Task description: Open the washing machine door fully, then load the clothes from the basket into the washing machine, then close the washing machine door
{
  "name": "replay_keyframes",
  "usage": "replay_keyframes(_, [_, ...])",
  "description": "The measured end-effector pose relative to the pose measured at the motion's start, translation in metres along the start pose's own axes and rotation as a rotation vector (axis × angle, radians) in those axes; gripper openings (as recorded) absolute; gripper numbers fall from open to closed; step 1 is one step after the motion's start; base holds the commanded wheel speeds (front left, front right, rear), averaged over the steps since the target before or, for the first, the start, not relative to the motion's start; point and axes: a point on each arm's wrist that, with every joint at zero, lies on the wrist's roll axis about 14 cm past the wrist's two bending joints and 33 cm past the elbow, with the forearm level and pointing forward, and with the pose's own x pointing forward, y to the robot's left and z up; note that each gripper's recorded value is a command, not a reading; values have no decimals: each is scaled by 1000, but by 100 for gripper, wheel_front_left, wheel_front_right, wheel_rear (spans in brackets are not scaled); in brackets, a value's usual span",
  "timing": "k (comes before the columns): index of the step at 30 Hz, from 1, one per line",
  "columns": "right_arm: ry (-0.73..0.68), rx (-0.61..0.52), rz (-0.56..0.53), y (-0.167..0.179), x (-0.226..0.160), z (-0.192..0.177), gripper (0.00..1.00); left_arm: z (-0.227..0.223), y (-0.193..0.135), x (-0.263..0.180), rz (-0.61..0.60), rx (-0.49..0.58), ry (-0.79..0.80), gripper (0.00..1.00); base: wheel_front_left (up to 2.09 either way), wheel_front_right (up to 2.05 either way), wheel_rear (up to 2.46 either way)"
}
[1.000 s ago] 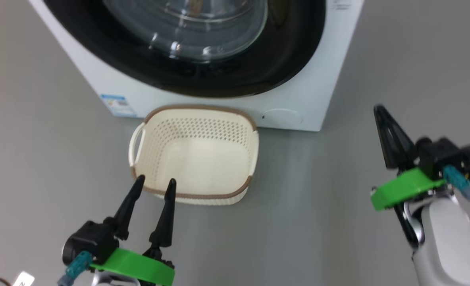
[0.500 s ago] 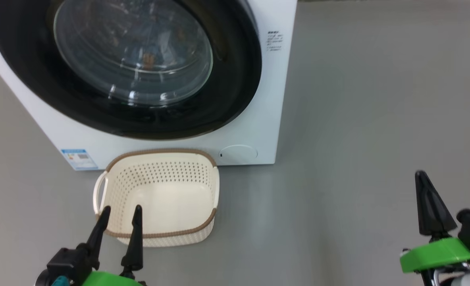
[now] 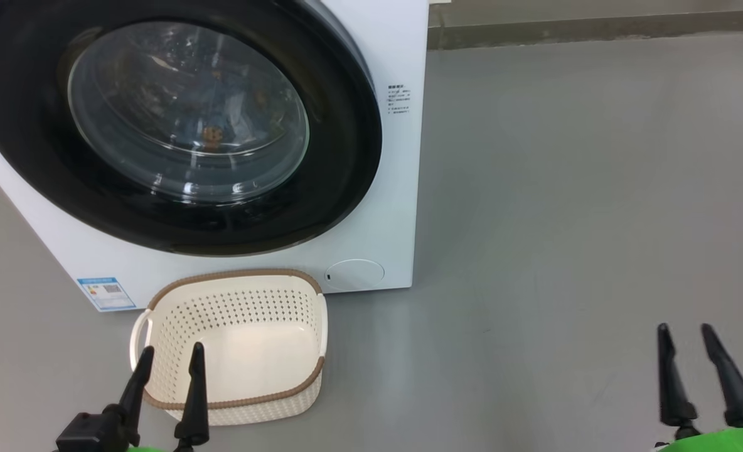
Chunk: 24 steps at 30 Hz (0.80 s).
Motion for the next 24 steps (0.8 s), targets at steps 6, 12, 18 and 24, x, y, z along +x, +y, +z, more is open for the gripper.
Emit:
replay_keyframes(6, [10, -2, -6, -2, -5, -2, 100, -5, 2, -4, 6, -1, 15, 100, 0, 0, 0])
replay_keyframes(12, [10, -2, -3, -1, -5, -3, 100, -5, 2, -5, 8, -2, 17, 100, 0, 0, 0])
replay_keyframes(18, [10, -2, -1, -1, -5, -2, 100, -5, 1, -6, 8, -2, 14, 100, 0, 0, 0])
replay_keyframes(24, [3, -1, 1, 0, -6, 0, 100, -3, 2, -8, 11, -11, 10, 100, 0, 0, 0])
